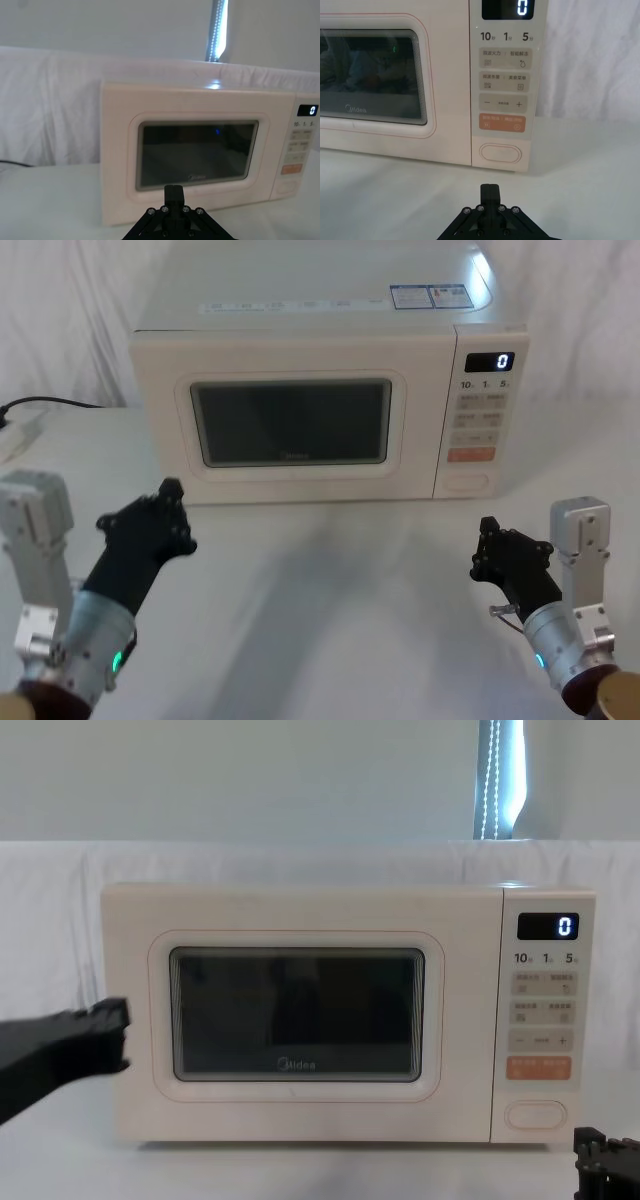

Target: Press the button to open the microwave door with one hand; close the microwave door with the other hand.

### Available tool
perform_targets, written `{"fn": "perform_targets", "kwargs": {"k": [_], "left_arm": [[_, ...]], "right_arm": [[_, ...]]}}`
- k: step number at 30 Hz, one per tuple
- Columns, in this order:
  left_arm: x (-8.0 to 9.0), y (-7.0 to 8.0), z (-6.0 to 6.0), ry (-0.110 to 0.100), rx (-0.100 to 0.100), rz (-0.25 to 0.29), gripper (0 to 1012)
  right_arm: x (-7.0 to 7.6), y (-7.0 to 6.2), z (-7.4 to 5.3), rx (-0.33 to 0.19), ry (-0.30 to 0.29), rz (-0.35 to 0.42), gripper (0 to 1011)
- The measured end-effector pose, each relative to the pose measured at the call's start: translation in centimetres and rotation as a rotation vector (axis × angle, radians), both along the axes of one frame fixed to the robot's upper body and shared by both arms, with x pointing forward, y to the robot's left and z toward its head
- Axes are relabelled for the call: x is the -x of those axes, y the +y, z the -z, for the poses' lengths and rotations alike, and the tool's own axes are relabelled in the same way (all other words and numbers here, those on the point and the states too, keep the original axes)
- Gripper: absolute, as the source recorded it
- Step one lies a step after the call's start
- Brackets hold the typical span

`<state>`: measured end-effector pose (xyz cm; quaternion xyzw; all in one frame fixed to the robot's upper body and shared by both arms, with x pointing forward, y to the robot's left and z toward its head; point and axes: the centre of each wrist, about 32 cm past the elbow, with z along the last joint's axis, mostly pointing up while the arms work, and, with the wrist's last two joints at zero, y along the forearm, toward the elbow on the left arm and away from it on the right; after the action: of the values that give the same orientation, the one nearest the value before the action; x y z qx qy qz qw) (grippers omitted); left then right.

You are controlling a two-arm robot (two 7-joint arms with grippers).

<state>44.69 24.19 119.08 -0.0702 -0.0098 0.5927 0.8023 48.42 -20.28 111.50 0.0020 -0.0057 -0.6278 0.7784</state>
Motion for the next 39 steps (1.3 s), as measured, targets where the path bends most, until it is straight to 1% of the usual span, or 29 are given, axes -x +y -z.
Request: {"fn": "perform_targets", "kwargs": {"k": [6,8,11,15,18,28,31,39], "left_arm": [[1.4,0.2,1.4,0.002,0.006,-0.044,0],[1.6,0.2,1.9,0.008,0.01,-0.057,0],[1.7,0.1,2.4,0.014,0.015,-0.068,0],[1.7,-0.1,2.7,0.015,0.018,-0.073,0],[1.3,-0.2,3.1,0.015,0.019,-0.076,0],[0.1,-0.4,3.3,0.01,0.017,-0.085,0],[0.1,-0.4,3.3,0.016,0.016,-0.082,0],[0.1,-0.4,3.3,0.015,0.017,-0.082,0]], "right_arm": [[0.0,0.0,0.0,0.0,0.0,0.0,0],[0.0,0.0,0.0,0.0,0.0,0.0,0],[0.0,0.0,0.0,0.0,0.0,0.0,0],[0.0,0.0,0.0,0.0,0.0,0.0,0],[0.0,0.0,0.0,0.0,0.0,0.0,0],[0.0,0.0,0.0,0.0,0.0,0.0,0],[0.0,0.0,0.0,0.0,0.0,0.0,0],[0.0,0.0,0.0,0.0,0.0,0.0,0]]}}
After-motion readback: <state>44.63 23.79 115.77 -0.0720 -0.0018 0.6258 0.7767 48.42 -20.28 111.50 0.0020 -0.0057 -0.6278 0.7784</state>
